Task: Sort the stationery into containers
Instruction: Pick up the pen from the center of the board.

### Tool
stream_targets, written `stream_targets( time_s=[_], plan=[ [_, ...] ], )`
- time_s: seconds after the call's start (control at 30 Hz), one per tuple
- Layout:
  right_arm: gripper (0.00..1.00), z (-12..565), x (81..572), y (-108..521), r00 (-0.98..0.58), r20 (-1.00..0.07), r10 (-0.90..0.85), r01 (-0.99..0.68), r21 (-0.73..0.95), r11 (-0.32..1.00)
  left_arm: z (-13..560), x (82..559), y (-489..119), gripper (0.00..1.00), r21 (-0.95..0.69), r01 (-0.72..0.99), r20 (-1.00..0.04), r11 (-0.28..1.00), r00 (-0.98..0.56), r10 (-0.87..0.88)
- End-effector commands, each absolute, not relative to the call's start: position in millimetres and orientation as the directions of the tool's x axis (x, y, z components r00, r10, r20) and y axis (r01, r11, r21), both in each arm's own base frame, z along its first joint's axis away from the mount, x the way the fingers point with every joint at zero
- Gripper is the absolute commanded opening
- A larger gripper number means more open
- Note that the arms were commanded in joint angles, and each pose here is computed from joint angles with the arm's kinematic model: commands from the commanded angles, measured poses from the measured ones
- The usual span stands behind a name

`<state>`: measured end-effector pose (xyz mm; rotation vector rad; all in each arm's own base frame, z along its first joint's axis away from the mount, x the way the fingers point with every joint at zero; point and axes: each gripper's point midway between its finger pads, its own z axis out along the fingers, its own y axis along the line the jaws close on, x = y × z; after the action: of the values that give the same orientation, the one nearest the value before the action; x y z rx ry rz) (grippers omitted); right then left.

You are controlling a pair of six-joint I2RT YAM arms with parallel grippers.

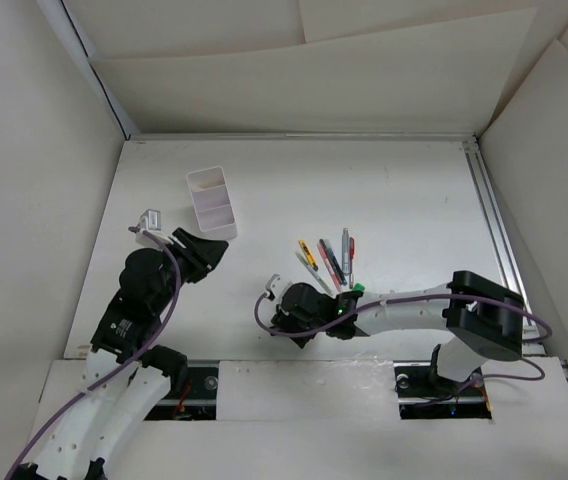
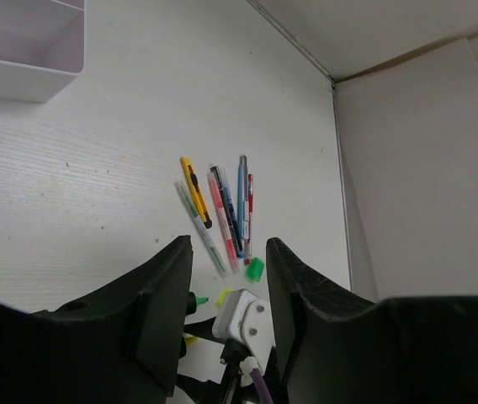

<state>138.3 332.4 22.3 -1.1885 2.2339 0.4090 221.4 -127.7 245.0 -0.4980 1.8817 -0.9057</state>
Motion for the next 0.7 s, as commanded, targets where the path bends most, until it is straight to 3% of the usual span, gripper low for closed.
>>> stream_targets(
  time_s=[0.0,0.1,0.17,0.43,0.67],
  plan=[
    [0.61,26.2,141.7,343.1,-0.444,-0.648,-0.618,-0.826,0.029,0.563,264.3,224.1,-127.0,0.36,-0.771,0.08,-0.6,0.631,-0.424,-0.678],
    [0.59,26.1,141.0,345.7,-0.442,-0.658,-0.61,-0.829,0.04,0.557,261.7,225.6,-127.6,0.36,-0.77,0.073,-0.598,0.634,-0.43,-0.676],
    [0.47,19.1,138.5,344.8,-0.454,-0.642,-0.618,-0.828,0.048,0.559,261.7,225.6,-127.6,0.36,-0.77,0.073,-0.598,0.634,-0.43,-0.676],
    [0.3,29.3,139.2,343.4,-0.455,-0.668,-0.589,-0.821,0.057,0.569,250.8,222.9,-119.9,0.36,-0.745,0.032,-0.611,0.666,-0.431,-0.664],
    [0.22,77.2,145.3,345.0,-0.435,-0.757,-0.487,-0.803,0.082,0.59,238.9,216.3,-128.8,0.46,-0.757,0.045,-0.587,0.652,-0.485,-0.648]
  ],
)
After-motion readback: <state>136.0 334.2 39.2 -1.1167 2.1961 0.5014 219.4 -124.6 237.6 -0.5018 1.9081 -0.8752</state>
